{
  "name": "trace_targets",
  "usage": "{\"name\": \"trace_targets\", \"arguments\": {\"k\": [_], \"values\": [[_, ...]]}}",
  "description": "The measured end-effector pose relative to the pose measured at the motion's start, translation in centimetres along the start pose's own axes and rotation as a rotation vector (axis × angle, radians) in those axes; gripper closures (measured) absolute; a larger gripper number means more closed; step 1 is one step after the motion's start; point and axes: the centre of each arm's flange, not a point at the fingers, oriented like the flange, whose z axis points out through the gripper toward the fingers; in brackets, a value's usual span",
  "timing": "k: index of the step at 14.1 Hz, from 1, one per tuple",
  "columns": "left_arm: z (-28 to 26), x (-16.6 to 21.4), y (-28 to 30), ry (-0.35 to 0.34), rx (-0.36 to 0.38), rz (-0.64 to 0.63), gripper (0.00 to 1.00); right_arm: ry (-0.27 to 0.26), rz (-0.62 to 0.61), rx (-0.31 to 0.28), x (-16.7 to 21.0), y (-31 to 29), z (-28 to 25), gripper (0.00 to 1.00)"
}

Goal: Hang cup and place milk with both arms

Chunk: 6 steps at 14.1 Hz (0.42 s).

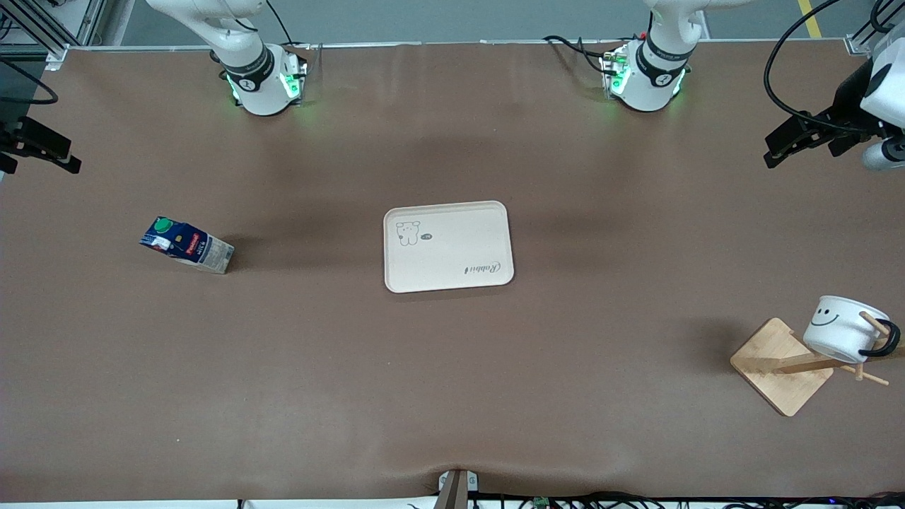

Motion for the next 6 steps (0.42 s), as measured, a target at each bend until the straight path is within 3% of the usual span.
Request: {"name": "trace_targets", "arguments": {"k": [6], "values": [[-0.6,0.0,-0.03,0.013,-0.003,-0.001,0.0,0.006,0.003,0.0,0.0,0.17,-0.29,0.0]]}}
